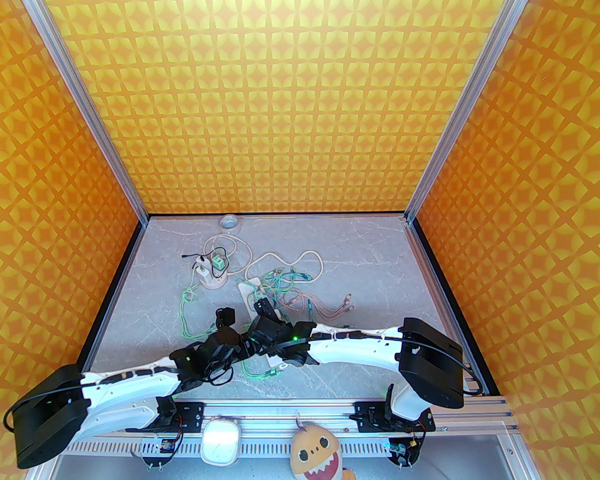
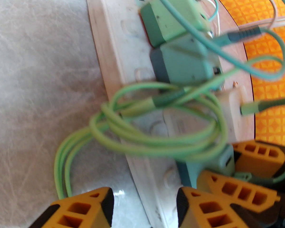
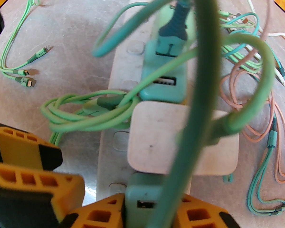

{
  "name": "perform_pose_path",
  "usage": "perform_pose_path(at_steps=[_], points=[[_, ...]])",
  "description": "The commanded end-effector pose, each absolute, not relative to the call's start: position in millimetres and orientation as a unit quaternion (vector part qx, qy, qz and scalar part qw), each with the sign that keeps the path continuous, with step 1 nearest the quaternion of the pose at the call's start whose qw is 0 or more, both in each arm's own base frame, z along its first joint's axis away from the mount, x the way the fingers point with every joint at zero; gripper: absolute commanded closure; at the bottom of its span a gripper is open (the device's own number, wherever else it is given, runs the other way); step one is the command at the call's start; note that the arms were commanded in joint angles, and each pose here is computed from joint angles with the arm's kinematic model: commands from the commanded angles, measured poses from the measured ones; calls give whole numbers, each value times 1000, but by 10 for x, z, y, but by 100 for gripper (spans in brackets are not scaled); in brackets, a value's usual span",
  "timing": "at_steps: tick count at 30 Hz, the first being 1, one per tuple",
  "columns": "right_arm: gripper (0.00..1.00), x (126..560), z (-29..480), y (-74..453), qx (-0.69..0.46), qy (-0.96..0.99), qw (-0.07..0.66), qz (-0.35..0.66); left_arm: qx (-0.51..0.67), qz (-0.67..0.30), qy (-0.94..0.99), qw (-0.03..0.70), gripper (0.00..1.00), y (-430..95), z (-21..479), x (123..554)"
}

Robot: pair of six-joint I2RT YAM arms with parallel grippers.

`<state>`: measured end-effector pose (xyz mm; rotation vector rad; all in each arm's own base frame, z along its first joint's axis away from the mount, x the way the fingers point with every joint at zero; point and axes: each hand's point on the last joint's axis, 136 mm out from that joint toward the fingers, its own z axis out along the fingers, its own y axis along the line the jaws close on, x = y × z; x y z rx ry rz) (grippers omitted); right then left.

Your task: Pull the plug off the socket

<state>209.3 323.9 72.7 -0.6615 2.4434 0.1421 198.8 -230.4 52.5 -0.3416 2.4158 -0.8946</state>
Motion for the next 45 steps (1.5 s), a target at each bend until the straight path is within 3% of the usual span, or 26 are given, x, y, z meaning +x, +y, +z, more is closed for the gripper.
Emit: perform_pose_path(at_steps=[1,13,19,24,45], points=[[68,2082,722,3227,-246,920,301,57,-132,-343,883,291,51,-2385,626,2145],[68,2065,699,3250,-251,920,296,61,-133,-362,882,271,50,-2507,438,2169],[68,2059,700,3250,-251,920,296,62,-152,-318,904,243,60,-2382,240,2095],[68,2061,708,3261,-252,919,296,64,-165,-293,914,226,61,-2309,90,2049],[69,2017,892,3424,-266,910,309,77,-163,-274,922,221,64,-2249,68,2015]])
